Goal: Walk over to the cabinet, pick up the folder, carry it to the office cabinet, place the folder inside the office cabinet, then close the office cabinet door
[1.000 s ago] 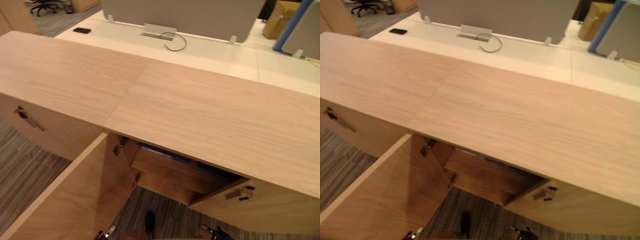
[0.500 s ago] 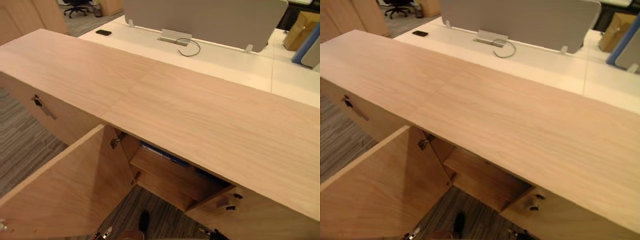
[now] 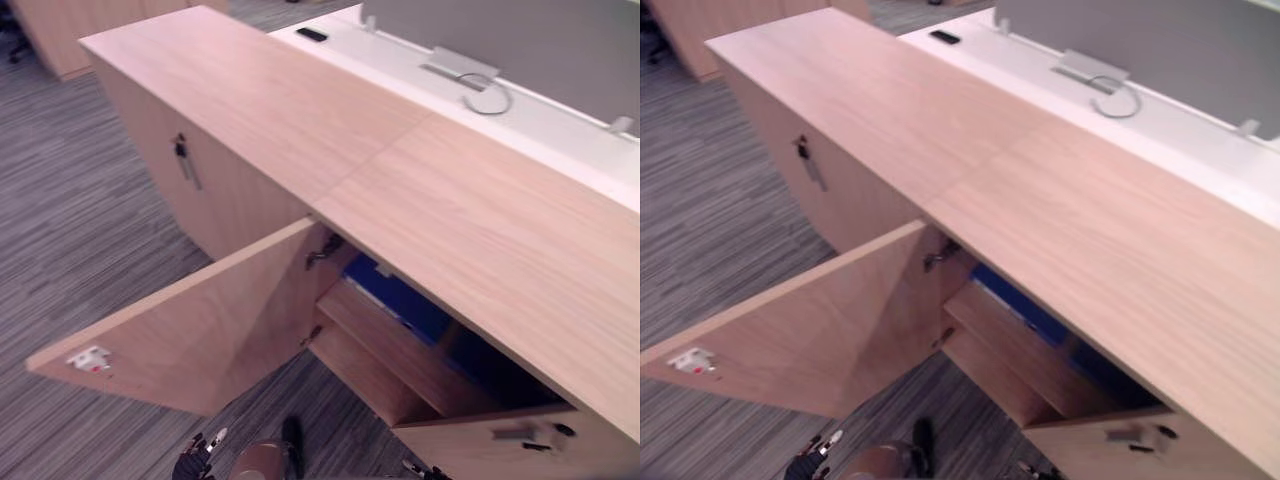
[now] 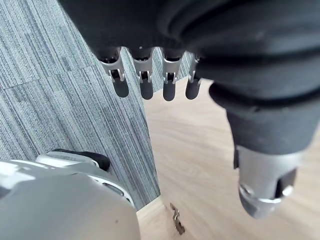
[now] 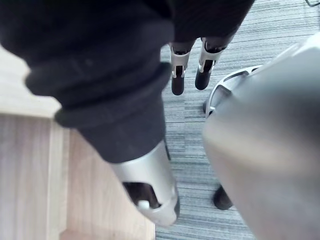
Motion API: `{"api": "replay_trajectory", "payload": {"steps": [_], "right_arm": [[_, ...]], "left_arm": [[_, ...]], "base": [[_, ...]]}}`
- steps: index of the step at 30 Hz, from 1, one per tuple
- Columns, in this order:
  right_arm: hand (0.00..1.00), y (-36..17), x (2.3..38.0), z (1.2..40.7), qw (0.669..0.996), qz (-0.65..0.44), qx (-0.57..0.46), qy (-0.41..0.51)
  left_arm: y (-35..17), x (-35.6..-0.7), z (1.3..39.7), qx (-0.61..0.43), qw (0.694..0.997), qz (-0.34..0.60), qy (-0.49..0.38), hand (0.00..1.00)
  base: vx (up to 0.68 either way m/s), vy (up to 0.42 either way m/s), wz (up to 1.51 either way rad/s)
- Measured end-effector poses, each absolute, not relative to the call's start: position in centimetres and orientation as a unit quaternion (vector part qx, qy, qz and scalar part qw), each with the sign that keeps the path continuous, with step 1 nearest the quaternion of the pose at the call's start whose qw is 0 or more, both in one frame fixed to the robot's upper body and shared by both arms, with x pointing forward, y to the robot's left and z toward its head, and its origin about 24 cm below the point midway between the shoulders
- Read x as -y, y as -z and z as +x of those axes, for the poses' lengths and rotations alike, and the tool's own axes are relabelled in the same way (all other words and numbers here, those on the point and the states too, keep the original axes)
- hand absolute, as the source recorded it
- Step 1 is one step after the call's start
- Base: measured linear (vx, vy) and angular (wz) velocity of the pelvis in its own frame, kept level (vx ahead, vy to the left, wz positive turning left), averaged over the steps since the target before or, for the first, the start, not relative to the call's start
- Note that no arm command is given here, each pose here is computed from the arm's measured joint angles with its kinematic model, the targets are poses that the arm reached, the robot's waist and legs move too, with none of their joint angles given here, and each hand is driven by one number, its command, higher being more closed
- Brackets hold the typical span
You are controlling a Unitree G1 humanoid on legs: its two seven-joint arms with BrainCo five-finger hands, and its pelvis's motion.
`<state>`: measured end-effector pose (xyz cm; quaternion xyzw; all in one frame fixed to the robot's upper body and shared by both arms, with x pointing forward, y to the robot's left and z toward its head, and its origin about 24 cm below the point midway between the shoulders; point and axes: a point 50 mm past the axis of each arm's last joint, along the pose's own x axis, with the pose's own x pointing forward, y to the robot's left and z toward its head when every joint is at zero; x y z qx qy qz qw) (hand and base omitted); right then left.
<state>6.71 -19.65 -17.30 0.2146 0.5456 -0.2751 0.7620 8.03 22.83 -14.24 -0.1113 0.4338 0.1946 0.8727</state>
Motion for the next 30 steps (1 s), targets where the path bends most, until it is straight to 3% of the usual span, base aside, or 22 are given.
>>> {"api": "replay_trajectory", "payload": {"steps": [7,15,30], "right_arm": [[0.00,17.1,19.9,7.1,0.763,0.241,-0.520,0.300],[0.00,17.2,19.1,6.8,0.752,0.268,-0.513,0.316],[0.00,17.0,19.6,8.1,0.754,0.276,-0.502,0.320]], "left_arm": [[14.5,-22.8,7.5,-0.442,0.866,-0.117,-0.201,0.00],[15.5,-22.8,5.1,-0.471,0.831,-0.150,-0.254,0.00],[15.8,-22.9,4.0,-0.478,0.814,-0.171,-0.283,0.00]], "base": [[0.04,0.039,0.23],[-0.03,-0.036,0.12],[0.00,-0.037,0.03]]}}
